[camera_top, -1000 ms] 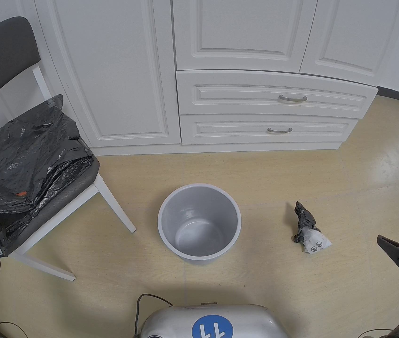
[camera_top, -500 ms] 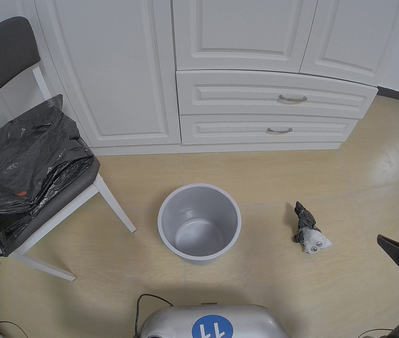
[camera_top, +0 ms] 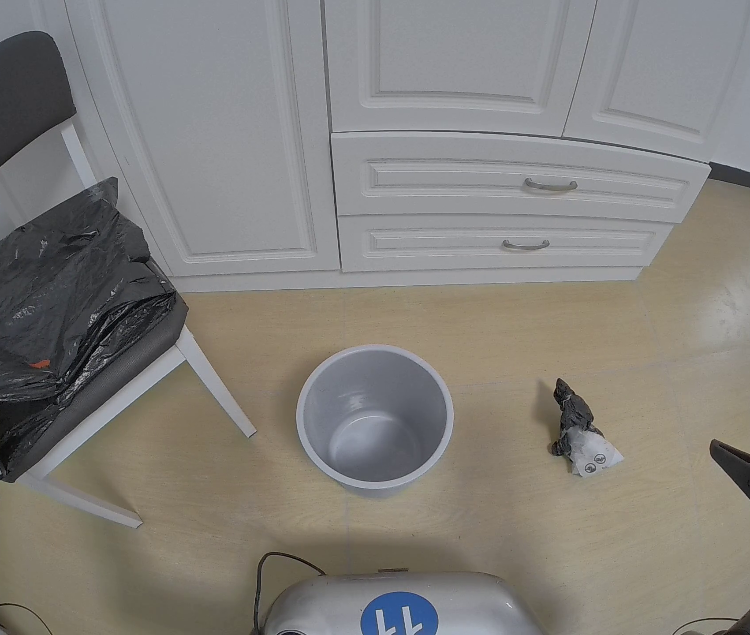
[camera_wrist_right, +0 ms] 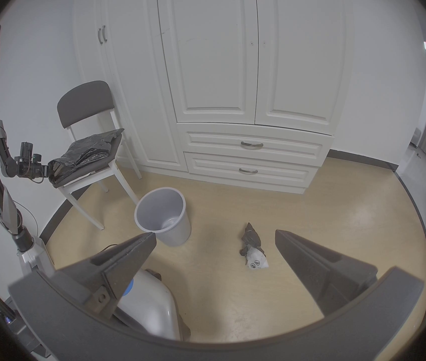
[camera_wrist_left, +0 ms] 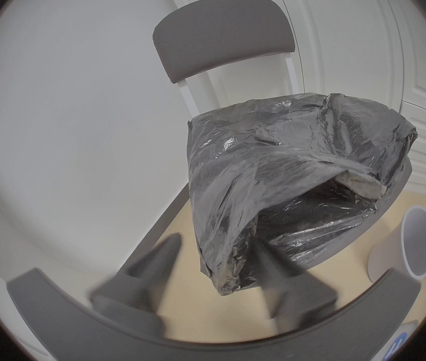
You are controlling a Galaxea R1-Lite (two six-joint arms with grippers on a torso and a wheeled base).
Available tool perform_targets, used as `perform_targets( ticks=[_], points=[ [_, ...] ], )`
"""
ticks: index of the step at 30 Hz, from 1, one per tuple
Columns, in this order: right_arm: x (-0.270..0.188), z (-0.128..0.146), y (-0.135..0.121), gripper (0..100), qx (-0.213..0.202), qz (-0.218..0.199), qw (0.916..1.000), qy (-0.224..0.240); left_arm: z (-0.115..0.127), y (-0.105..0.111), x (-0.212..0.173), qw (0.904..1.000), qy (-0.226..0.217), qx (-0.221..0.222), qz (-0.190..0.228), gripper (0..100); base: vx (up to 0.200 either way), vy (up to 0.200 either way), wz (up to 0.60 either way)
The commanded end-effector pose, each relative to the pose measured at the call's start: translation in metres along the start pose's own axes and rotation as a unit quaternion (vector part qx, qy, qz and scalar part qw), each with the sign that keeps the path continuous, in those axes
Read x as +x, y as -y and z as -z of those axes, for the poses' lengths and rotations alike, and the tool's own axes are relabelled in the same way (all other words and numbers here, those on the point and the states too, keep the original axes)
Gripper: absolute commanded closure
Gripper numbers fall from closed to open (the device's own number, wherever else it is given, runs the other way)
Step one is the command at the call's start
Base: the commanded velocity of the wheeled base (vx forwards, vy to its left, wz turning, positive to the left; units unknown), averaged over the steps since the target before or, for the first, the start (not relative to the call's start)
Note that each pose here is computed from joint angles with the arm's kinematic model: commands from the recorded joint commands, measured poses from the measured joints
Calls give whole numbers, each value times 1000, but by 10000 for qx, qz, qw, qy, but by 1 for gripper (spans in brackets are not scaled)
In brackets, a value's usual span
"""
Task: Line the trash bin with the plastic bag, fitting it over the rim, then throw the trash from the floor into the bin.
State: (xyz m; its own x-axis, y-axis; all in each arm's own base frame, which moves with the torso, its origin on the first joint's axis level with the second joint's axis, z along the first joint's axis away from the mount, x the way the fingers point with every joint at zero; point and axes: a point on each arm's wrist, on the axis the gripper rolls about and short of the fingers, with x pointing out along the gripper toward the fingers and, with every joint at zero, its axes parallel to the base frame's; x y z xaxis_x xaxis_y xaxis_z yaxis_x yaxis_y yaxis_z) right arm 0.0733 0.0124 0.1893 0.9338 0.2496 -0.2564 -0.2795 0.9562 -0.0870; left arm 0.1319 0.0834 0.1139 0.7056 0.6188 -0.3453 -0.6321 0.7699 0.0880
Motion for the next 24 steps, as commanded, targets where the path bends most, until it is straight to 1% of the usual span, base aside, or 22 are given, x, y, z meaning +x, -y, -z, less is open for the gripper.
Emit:
perform_targets(
  ticks=[1, 6, 8, 9, 10, 11, 12, 13, 14, 15, 16, 17, 18, 19, 20, 21, 22, 23, 24],
  points=[
    [-1, 0, 0, 0, -3, -3, 10000, 12, 2, 0, -1, 10000, -28, 5, 8, 100, 0, 0, 0],
    [0, 1, 0, 0, 2, -8, 10000, -26, 6, -1, -5, 10000, -51, -9, 2, 100, 0, 0, 0],
    [1, 1, 0, 0, 3, -9, 10000, -34, 5, -1, -12, 9999, 105, -34, 56, 100, 0, 0, 0],
    [1, 0, 0, 0, 1, 1, 10000, -20, -1, 1, -21, 9986, 455, -71, 273, 100, 0, 0, 0],
    [1, 0, 0, 0, 1, 1, 10000, -20, -6, 2, -27, 9956, 732, -76, 577, 100, 0, 0, 0],
    [1, -2, 1, 0, 8, 18, 10000, -6, -12, 5, -38, 9873, 1130, -48, 1118, 100, 0, 0, 0],
    [1, -3, 1, 0, 41, 14, 10000, 25, -19, 6, -49, 9752, 1503, 9, 1621, 100, 0, 0, 0],
    [1, -3, 1, 0, 51, 20, 10000, 17, -19, 7, -50, 9735, 1542, 10, 1688, 100, 0, 0, 0],
    [2, -5, 1, 0, 168, 16, 9998, 48, -28, 9, -69, 9455, 2068, 135, 2510, 100, 0, 0, 0],
    [2, -7, 1, 0, 226, -10, 9997, 95, -33, 10, -78, 9273, 2273, 231, 2965, 100, 0, 0, 0],
    [2, -8, 1, 0, 259, -23, 9996, 112, -35, 12, -82, 9169, 2344, 279, 3217, 100, 0, 0, 0],
    [3, -10, 0, 0, 300, -63, 9994, 174, -40, 15, -90, 8937, 2471, 392, 3724, 100, 0, 0, 0],
    [4, -10, 0, 0, 309, -77, 9993, 190, -41, 15, -92, 8886, 2484, 415, 3834, 100, 0, 0, 0],
    [6, -12, -1, 0, 356, -138, 9989, 276, -46, 20, -100, 8613, 2533, 517, 4374, 100, 0, 0, 0],
    [6, -12, -1, 0, 356, -138, 9989, 276, -46, 20, -100, 8613, 2533, 517, 4374, 100, 0, 0, 0],
    [8, -15, -2, 0, 466, -241, 9979, 369, -53, 25, -110, 8281, 2599, 611, 4929, 100, 0, 0, 0],
    [8, -16, -3, 0, 497, -264, 9976, 392, -55, 27, -112, 8195, 2622, 630, 5056, 100, 0, 0, 0],
    [10, -17, -4, 0, 581, -356, 9968, 429, -63, 32, -120, 7913, 2687, 673, 5451, 100, 0, 0, 0],
    [11, -18, -5, 0, 612, -417, 9962, 451, -68, 36, -124, 7734, 2721, 691, 5683, 100, 0, 0, 0]
  ],
)
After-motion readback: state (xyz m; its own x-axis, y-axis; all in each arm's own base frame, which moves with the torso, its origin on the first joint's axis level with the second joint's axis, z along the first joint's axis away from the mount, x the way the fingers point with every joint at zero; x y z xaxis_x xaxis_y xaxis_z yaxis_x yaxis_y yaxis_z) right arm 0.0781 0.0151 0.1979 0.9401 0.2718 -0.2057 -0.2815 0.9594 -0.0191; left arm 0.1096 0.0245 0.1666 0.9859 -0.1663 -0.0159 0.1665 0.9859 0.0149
